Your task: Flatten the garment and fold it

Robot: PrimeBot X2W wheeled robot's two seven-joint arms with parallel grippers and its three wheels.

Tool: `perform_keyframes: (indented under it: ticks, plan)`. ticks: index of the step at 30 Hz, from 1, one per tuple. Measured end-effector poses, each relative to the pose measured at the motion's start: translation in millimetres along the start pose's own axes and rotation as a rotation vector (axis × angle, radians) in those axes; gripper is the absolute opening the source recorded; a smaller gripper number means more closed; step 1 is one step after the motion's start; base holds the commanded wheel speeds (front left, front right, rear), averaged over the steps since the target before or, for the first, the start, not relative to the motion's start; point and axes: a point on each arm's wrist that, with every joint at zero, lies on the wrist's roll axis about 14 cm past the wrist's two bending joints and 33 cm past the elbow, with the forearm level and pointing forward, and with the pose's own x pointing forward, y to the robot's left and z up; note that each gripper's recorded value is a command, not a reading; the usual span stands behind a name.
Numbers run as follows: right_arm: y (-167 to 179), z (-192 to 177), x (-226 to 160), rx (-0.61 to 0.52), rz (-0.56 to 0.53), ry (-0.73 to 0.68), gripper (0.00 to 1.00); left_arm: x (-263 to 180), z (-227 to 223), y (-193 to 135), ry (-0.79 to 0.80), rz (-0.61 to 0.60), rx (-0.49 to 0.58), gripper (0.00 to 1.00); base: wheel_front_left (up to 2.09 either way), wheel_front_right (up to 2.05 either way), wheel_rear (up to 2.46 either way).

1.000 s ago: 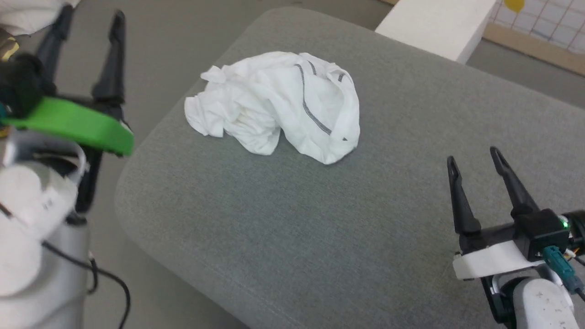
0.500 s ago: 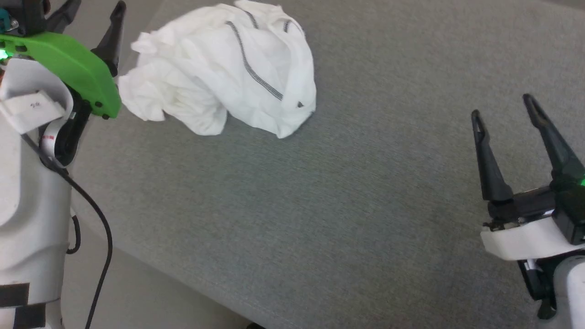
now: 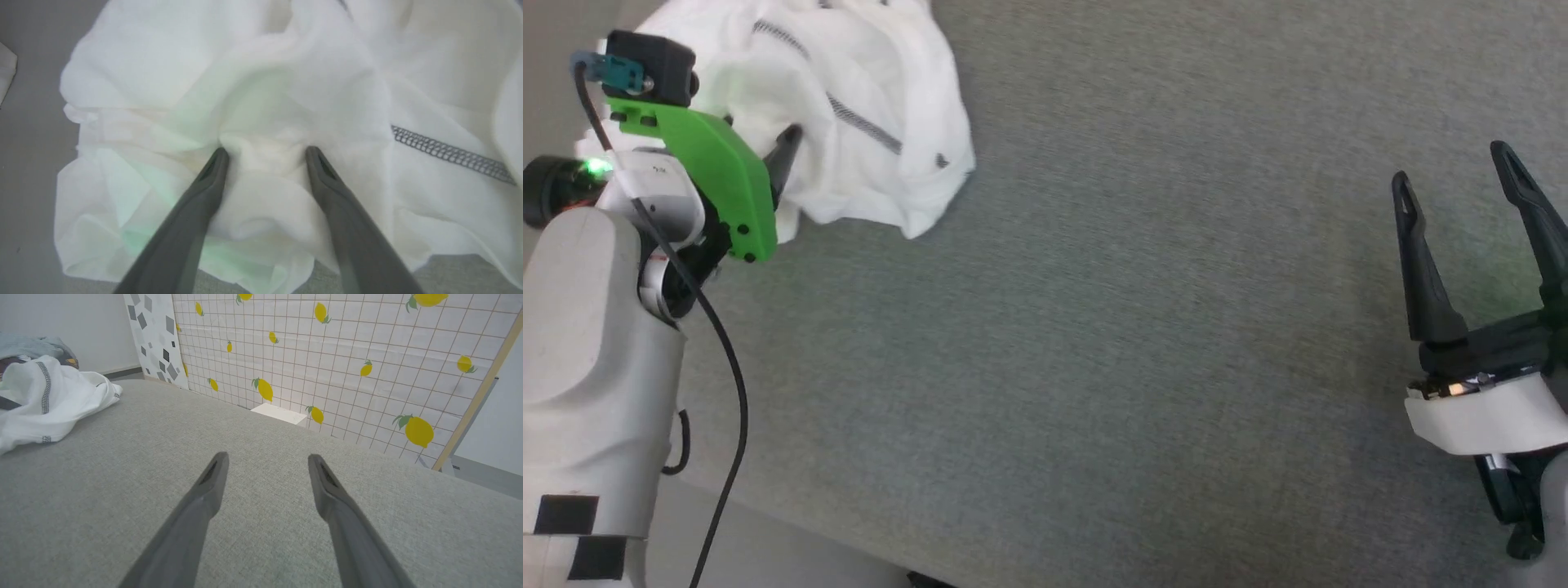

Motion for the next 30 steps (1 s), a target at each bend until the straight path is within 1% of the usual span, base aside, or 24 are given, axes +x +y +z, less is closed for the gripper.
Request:
perform_keyframes:
  ticks: [1, 2, 3, 4, 8, 11, 16, 24, 27, 30]
  plan:
    - [-5.3, -2.0, -0.9, -0.005, -0.012, 0.005, 1.00, 8.2, -9.2, -0.9, 0.036, 0.007, 0.006, 1.00, 0.00, 0.00, 0.00]
    - [-7.9, -2.8, -1.8, -0.007, -0.019, 0.007, 1.00, 11.8, -13.3, -1.1, 0.052, 0.013, 0.005, 0.84, 0.00, 0.00, 0.00]
    - [-10.1, -3.9, -2.9, -0.009, -0.024, 0.011, 1.00, 14.2, -15.2, -1.8, 0.057, 0.012, 0.006, 0.25, 0.00, 0.00, 0.00]
    - [-12.5, -5.2, -4.5, -0.011, -0.031, 0.016, 1.00, 16.7, -14.5, -1.4, 0.048, 0.017, 0.012, 0.00, 0.00, 0.00, 0.00]
    - [-18.2, -6.9, -8.7, -0.013, -0.049, 0.028, 1.00, 19.1, -7.4, 1.6, 0.001, 0.033, 0.060, 0.00, 0.00, 0.00, 0.00]
    - [-17.9, -0.9, -10.2, -0.008, -0.059, 0.013, 1.00, 13.2, 1.3, 10.1, -0.039, 0.050, 0.074, 0.00, 0.00, 0.00, 0.00]
    - [-11.6, 15.7, -12.9, 0.010, -0.073, -0.027, 1.00, -13.3, 41.3, 38.5, -0.165, 0.105, 0.115, 0.00, 0.00, 0.00, 0.00]
    - [-13.6, 54.0, -26.2, 0.008, -0.135, -0.111, 1.00, -85.6, 128.8, 66.9, -0.455, 0.167, 0.174, 0.00, 0.00, 0.00, 0.00]
    - [-18.3, 66.4, -36.2, 0.000, -0.170, -0.132, 1.00, -118.6, 161.2, 65.2, -0.566, 0.174, 0.208, 0.00, 0.00, 0.00, 0.00]
    - [-23.2, 76.1, -49.5, -0.009, -0.203, -0.143, 1.00, -153.3, 191.6, 53.9, -0.676, 0.160, 0.245, 0.00, 0.00, 0.00, 0.00]
